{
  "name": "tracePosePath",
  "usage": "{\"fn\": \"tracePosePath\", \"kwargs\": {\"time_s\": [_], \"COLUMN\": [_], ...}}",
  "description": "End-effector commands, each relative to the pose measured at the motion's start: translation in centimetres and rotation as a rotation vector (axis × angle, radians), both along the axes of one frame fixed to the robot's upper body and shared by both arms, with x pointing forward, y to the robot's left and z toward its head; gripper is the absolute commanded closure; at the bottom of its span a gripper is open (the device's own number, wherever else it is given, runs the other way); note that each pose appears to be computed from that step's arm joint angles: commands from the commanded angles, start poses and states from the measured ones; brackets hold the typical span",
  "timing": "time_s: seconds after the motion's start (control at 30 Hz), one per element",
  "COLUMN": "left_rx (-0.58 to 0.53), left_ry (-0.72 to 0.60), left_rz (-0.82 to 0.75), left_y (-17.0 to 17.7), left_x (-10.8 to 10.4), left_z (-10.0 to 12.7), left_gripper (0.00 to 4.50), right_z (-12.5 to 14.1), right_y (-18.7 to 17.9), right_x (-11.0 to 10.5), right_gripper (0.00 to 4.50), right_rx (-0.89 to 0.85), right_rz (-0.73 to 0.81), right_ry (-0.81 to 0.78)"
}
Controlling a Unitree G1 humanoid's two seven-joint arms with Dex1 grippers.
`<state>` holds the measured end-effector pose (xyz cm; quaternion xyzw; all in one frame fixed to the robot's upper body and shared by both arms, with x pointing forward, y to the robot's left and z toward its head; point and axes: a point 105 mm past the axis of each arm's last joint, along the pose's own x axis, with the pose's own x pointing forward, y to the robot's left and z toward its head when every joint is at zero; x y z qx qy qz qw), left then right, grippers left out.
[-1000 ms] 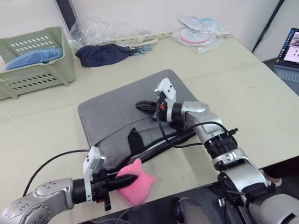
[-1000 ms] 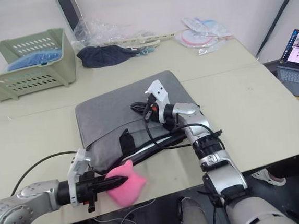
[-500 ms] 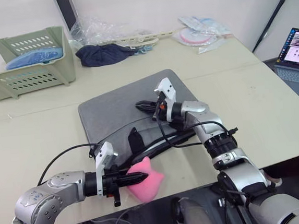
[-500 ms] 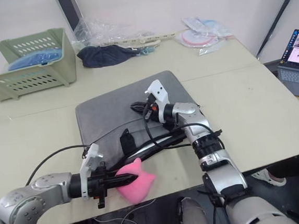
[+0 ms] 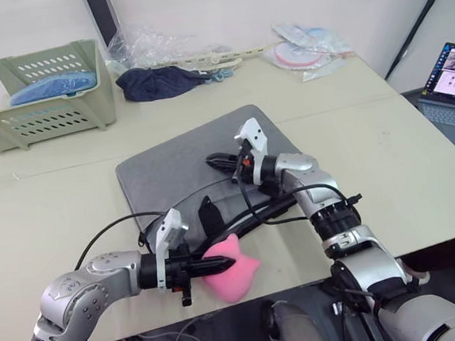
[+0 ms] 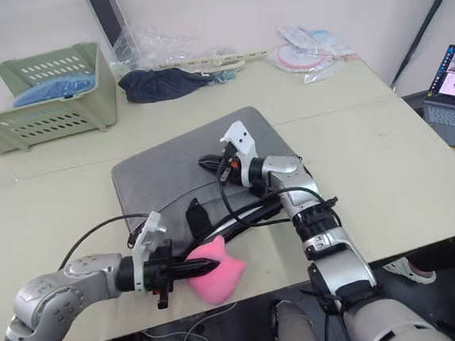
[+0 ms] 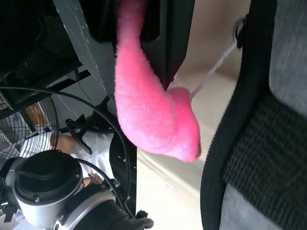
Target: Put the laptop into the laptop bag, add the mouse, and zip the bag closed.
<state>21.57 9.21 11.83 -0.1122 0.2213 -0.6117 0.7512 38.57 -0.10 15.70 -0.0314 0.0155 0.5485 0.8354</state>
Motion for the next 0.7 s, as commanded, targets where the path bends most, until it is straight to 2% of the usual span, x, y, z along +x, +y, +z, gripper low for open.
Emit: {"fn": "tracePosePath", "kwargs": {"time_s": [0.03, 0.37, 0.5, 0.67, 0.7], "left_rx": [-0.045, -0.024, -0.034, 0.007, 0.015], "left_ry": [-0.023, 0.009, 0.022, 0.024, 0.033], "left_rz": [-0.071, -0.044, -0.032, 0.013, 0.029], "left_y": [-0.9, 0.5, 0.7, 1.4, 1.8], "left_x": [-0.7, -1.5, -1.8, -2.0, -2.2], "left_z": [0.8, 0.5, 0.6, 0.2, 0.2], "left_gripper": [4.46, 4.46, 2.87, 0.36, 0.05], "right_z": [-4.1, -4.3, -4.3, -4.2, -4.2], "right_y": [0.7, 0.7, 0.9, 1.0, 1.0], "right_x": [-0.9, -1.0, -1.0, -1.0, -1.0], "right_gripper": [4.5, 4.5, 4.5, 4.5, 4.5], "right_rx": [-0.06, -0.058, -0.056, -0.054, -0.053], "right_rz": [0.015, 0.015, 0.018, 0.02, 0.019], "right_ry": [0.131, 0.135, 0.135, 0.133, 0.134]}}
